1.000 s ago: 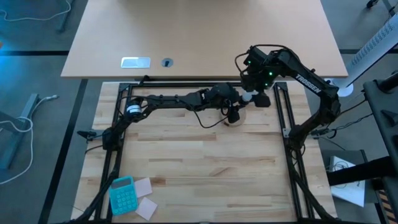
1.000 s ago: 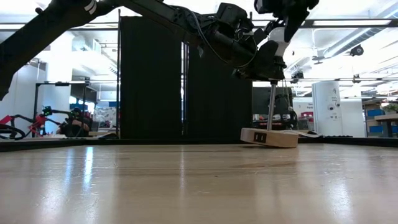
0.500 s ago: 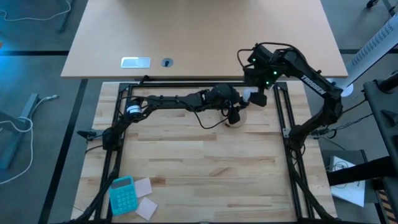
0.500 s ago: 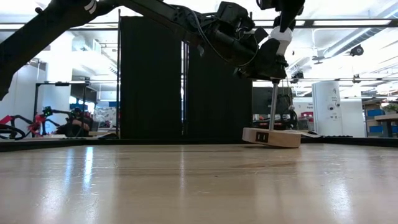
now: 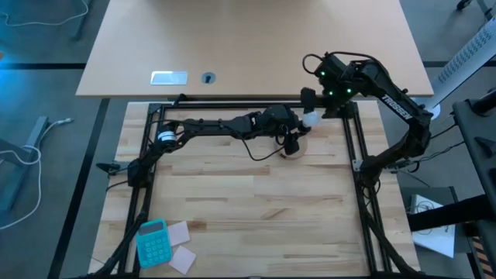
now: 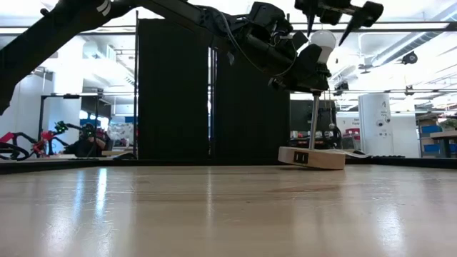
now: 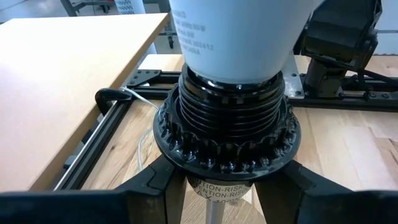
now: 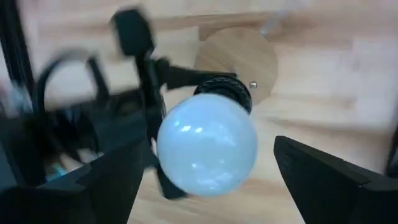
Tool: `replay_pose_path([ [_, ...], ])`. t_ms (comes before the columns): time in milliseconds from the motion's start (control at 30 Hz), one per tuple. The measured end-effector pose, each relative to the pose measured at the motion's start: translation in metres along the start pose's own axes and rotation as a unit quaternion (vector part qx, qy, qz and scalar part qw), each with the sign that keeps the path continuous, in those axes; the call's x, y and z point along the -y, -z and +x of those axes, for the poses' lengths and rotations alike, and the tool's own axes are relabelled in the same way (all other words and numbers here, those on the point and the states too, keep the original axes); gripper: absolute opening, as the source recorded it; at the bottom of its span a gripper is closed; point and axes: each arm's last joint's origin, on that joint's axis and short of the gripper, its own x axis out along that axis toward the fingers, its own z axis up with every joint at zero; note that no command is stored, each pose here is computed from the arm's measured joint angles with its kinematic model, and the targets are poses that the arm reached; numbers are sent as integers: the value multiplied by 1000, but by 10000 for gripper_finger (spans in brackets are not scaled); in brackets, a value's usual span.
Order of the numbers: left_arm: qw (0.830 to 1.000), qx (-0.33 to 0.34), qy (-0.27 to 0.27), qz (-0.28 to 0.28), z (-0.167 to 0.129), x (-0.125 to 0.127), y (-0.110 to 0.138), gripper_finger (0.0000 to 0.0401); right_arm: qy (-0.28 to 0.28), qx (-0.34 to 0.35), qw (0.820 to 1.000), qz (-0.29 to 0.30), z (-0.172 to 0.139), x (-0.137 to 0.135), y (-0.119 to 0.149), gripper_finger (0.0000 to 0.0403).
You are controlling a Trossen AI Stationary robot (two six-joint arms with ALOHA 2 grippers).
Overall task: Screw lightbulb
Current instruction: Remove the lightbulb from the lamp
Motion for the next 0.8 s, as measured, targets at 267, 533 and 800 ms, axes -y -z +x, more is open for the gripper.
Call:
replay_pose_path([
  [267,1000,2,-4,4,0,0,0,145,14,-6,983,181,13,-7,-5,344],
  [533,1000,1,-24,4,0,-2,0,145,18,-15,969,245,14,-7,-5,344],
  [800,1000,1,-23,4,0,-2,-1,145,32,-17,969,243,24,-10,-11,343],
])
